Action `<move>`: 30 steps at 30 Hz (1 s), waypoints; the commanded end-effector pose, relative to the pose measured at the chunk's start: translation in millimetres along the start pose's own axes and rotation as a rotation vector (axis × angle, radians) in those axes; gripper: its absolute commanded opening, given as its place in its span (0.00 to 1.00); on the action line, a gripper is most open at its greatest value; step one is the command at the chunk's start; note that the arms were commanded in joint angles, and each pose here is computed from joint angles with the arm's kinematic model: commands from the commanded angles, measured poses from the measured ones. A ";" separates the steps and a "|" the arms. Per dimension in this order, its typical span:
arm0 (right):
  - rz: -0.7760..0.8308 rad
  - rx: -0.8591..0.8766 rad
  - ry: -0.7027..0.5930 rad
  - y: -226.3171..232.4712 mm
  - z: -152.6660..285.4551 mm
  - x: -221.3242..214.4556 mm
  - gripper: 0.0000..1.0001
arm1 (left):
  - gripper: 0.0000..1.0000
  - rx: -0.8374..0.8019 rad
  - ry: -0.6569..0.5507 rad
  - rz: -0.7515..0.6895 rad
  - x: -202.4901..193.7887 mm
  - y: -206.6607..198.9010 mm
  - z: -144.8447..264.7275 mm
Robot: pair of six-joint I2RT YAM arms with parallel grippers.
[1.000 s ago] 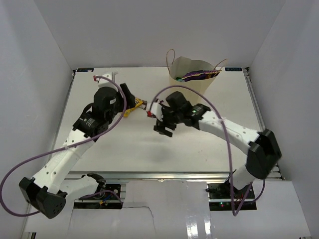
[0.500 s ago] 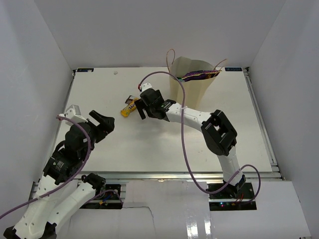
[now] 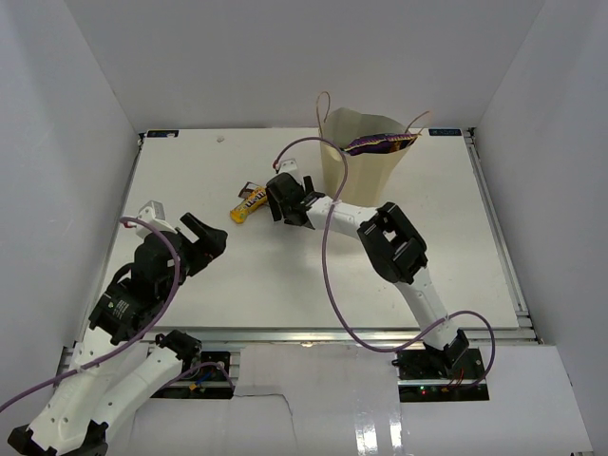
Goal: Place the snacks into the paper bag
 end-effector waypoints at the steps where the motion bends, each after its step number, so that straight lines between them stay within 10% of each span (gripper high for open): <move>1: -0.069 0.021 -0.034 -3.7 -11.4 13.5 0.87 | 0.94 -0.002 0.028 0.007 -3.1 -0.9 -1.0; 10: -0.049 0.224 0.056 -0.7 13.0 -15.4 0.23 | 0.95 0.006 0.039 -0.011 -7.9 -1.1 -10.8; 17: 0.162 0.368 -0.134 -16.7 76.0 1.0 0.14 | 0.97 0.009 0.047 -0.107 -16.6 4.4 -26.6; 25: 0.521 0.998 -0.256 -12.2 176.9 20.6 0.08 | 0.98 0.006 0.062 -0.191 -27.3 7.8 -47.1; 30: 0.593 1.003 -0.481 -52.2 224.0 74.1 0.08 | 0.98 0.025 0.044 -0.262 -28.9 10.3 -60.6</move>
Point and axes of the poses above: each gripper's point midway between its finger pads, its own z axis back along the fingers, its own y axis along the line the jaws close on, x = y × z, the point moved 8 cm from there along z, back along the fingers, and after that the axes turned 3 degrees about z, right-handed, at the moved point
